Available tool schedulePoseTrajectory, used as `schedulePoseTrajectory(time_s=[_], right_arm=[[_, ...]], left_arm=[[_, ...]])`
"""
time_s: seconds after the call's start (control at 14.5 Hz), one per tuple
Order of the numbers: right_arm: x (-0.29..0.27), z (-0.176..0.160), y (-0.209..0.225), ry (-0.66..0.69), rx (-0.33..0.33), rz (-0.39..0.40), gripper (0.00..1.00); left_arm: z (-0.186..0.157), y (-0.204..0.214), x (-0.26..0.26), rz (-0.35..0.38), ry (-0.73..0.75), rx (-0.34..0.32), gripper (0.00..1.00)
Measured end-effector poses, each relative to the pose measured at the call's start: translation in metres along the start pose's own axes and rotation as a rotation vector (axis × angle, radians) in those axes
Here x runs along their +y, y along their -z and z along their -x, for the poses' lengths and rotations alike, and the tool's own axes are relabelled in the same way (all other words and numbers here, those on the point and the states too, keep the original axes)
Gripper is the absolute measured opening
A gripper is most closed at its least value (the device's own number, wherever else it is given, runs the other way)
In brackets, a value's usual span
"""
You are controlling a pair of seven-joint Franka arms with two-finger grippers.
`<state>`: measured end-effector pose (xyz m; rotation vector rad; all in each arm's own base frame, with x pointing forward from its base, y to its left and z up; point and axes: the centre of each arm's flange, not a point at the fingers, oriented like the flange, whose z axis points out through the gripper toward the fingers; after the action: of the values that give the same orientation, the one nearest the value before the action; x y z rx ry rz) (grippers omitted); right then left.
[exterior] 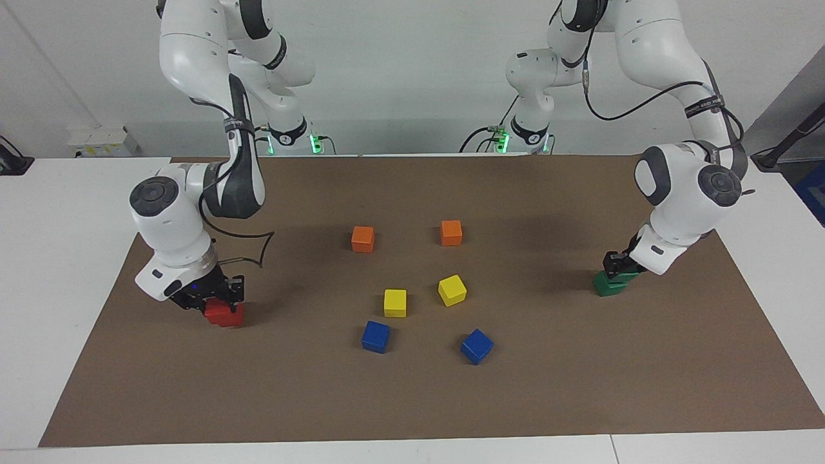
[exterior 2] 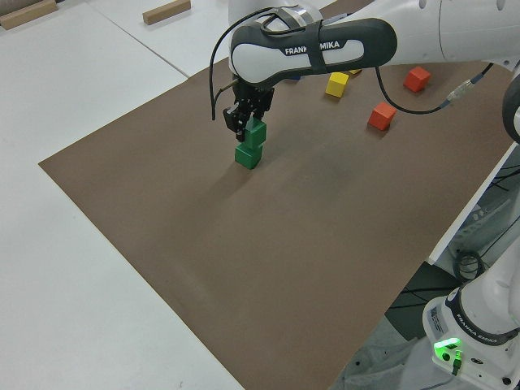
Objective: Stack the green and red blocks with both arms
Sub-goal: 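Stack green on green with the left gripper while the right gripper stacks red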
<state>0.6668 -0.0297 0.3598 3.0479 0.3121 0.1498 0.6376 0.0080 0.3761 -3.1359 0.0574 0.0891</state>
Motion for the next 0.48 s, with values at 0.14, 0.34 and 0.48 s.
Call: schedulePoseTrajectory(time_s=[0.14, 0.34, 0.48], right_arm=[[0.007, 0.003, -0.001, 0.034, -0.004, -0.002, 0.55], [0.016, 0.005, -0.002, 0.028, -0.002, -0.015, 0.55], [0.012, 0.004, -0.002, 0.019, 0.004, -0.036, 0.55]], left_arm=[[0.0, -0.004, -0.002, 0.007, 0.008, 0.011, 0.55], [0.001, -0.008, -0.013, 0.009, 0.025, 0.016, 0.55], [0.001, -0.007, -0.016, 0.009, 0.031, 0.023, 0.55]])
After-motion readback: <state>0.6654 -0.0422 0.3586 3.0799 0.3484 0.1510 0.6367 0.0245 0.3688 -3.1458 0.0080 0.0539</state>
